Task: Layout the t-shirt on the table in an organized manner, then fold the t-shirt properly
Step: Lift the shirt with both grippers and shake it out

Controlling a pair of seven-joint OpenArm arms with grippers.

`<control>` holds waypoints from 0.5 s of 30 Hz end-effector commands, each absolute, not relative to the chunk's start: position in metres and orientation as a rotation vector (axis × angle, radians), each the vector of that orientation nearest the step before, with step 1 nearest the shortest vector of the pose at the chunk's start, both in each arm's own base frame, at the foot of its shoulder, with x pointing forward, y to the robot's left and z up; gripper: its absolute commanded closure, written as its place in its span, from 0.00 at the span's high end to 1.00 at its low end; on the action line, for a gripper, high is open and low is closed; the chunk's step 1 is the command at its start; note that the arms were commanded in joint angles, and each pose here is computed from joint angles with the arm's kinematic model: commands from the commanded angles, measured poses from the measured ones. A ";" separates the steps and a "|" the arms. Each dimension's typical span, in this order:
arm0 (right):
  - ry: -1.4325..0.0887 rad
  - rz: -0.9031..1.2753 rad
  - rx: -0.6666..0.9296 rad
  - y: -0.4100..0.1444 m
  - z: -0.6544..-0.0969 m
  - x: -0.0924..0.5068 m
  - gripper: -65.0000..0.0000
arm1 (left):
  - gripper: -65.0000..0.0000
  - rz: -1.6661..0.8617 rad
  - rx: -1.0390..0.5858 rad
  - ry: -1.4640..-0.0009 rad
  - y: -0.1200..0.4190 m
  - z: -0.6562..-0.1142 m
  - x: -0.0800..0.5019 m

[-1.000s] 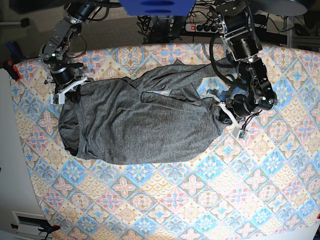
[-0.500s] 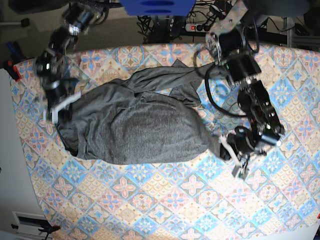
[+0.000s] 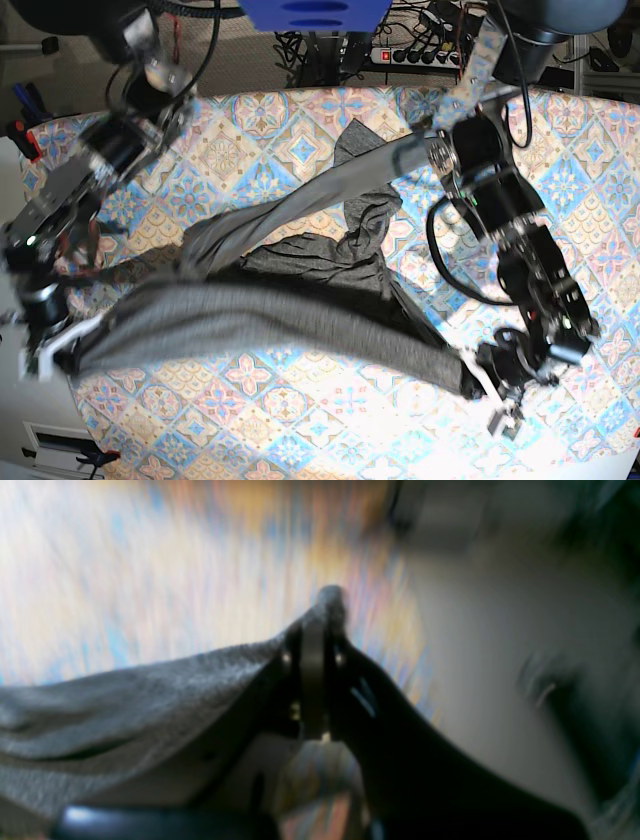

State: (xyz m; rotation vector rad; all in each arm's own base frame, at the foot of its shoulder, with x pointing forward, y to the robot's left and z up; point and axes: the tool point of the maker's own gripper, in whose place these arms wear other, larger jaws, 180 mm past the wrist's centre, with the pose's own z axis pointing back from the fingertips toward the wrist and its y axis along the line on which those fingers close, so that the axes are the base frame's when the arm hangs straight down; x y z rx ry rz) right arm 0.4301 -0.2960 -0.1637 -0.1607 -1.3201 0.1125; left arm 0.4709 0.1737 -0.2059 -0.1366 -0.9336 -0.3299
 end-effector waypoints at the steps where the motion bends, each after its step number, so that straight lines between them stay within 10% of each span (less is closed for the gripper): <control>1: -1.388 0.124 -0.176 -0.300 -0.131 0.441 0.00 | 0.00 -0.336 -0.135 -1.021 0.179 -0.169 0.490; 15: -1.420 0.140 -0.113 -0.299 -0.060 0.515 0.00 | 0.00 -0.244 -0.247 -1.135 0.207 -0.077 0.577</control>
